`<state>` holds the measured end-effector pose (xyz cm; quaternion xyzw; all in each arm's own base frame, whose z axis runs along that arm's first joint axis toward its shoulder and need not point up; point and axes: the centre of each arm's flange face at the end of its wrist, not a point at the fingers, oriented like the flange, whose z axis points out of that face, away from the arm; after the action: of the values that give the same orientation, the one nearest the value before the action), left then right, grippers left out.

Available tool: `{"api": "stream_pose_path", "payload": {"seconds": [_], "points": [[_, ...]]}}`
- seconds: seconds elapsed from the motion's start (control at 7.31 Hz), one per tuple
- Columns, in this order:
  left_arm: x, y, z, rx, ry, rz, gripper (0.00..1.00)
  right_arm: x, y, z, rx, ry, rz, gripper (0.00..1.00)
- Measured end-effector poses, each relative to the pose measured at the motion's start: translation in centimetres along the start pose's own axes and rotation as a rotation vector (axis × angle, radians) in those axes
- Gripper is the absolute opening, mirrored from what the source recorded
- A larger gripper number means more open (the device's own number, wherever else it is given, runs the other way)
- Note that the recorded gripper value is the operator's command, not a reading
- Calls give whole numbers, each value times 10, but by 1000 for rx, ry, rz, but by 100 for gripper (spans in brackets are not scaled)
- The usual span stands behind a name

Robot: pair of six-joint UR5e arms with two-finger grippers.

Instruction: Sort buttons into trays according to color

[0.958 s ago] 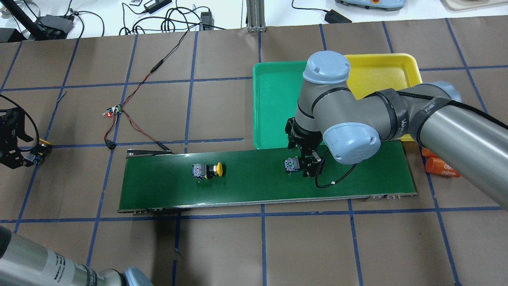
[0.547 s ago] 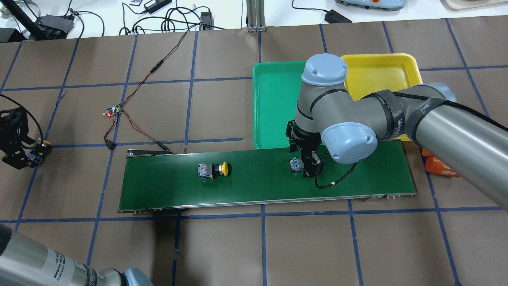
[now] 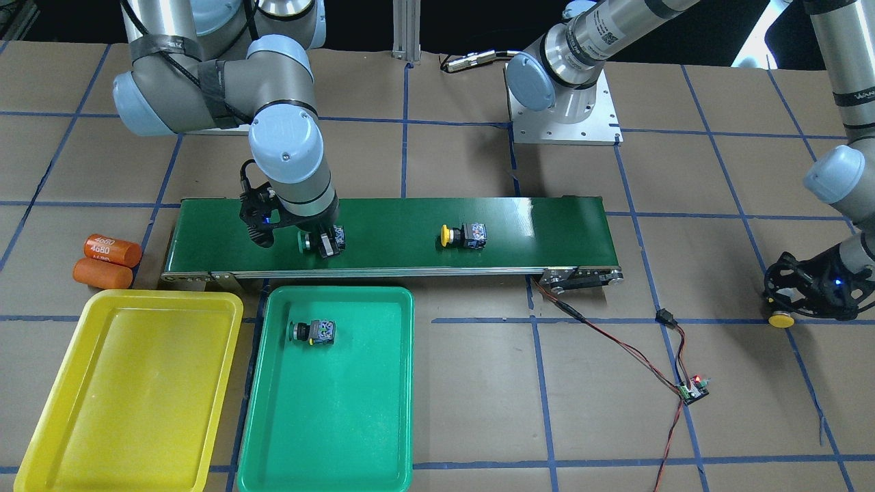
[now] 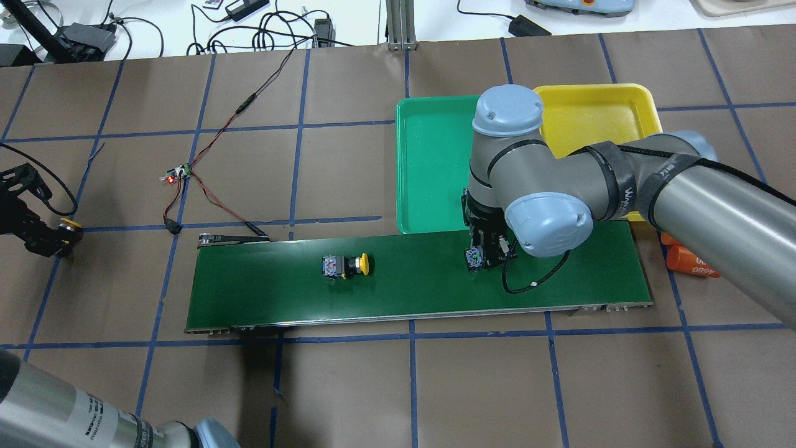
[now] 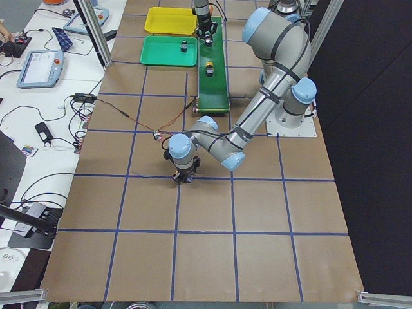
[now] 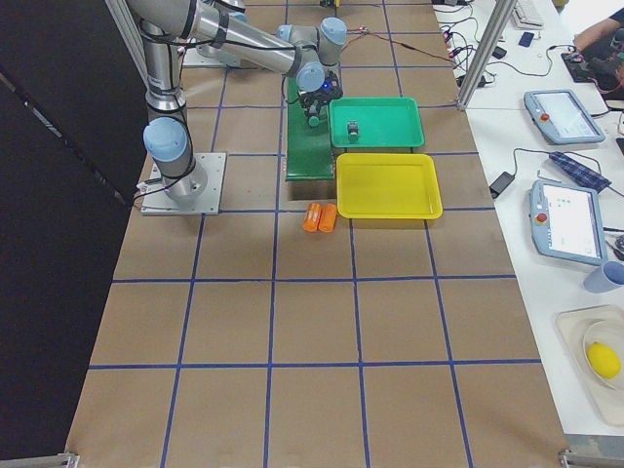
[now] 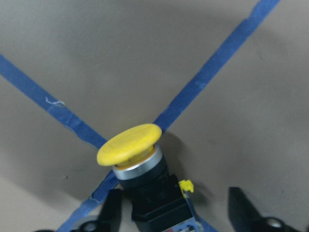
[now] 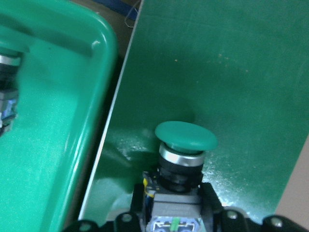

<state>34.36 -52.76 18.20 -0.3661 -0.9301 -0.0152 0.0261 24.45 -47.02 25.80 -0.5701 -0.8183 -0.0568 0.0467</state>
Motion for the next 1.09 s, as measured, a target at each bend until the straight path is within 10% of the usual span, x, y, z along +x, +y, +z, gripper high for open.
{"api": "stream_pose_path", "payload": {"seconds": [0.68,0.82,0.96,1.09], "points": [[130,-138,-119,-32,37,-362,7,-42,-5,-65,47,-364,22,0],[181,-170,-128,-55,63,-468,7,-53,-5,-56,51,-404,20,78],[236,-199,-126,-73,83,-563,7,-60,-4,-48,54,-427,17,100],[288,-223,-120,-76,112,-649,7,-61,-4,-43,57,-430,15,100]]}}
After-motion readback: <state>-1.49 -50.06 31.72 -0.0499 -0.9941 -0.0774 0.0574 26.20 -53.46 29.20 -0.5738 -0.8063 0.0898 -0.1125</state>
